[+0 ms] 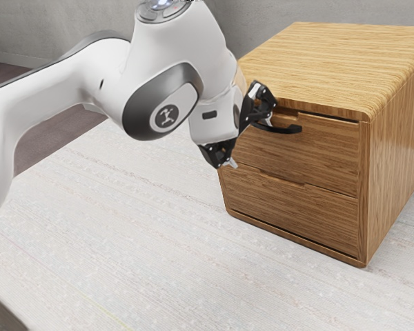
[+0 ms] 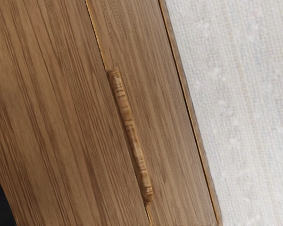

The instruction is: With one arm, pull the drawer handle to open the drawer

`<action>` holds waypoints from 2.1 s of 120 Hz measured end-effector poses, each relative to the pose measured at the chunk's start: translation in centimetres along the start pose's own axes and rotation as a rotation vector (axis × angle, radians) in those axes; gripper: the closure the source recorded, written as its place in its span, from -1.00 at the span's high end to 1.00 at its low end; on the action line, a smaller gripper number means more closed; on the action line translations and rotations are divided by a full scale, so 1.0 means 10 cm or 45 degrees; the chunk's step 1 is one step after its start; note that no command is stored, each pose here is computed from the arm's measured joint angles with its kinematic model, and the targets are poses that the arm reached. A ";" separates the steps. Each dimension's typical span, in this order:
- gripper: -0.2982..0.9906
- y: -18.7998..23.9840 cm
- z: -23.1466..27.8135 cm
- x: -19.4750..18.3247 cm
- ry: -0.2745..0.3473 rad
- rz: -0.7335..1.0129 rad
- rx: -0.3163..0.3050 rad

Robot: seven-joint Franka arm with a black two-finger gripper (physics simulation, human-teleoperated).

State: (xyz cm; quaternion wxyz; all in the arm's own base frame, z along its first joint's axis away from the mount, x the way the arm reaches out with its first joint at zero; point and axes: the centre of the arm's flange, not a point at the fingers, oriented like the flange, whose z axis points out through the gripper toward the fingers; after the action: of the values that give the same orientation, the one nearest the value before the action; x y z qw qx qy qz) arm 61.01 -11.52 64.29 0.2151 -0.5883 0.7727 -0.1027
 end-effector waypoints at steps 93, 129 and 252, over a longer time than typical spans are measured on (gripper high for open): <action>0.53 0.31 -0.27 0.14 -0.008 0.025 -0.046; 0.53 0.58 -0.44 0.28 -0.015 0.052 -0.077; 0.51 1.25 -0.83 0.30 -0.029 0.009 -0.068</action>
State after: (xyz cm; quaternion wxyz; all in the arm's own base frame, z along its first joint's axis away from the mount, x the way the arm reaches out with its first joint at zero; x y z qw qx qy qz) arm 45.75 -11.59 65.87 0.2085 -0.5923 0.7747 -0.0744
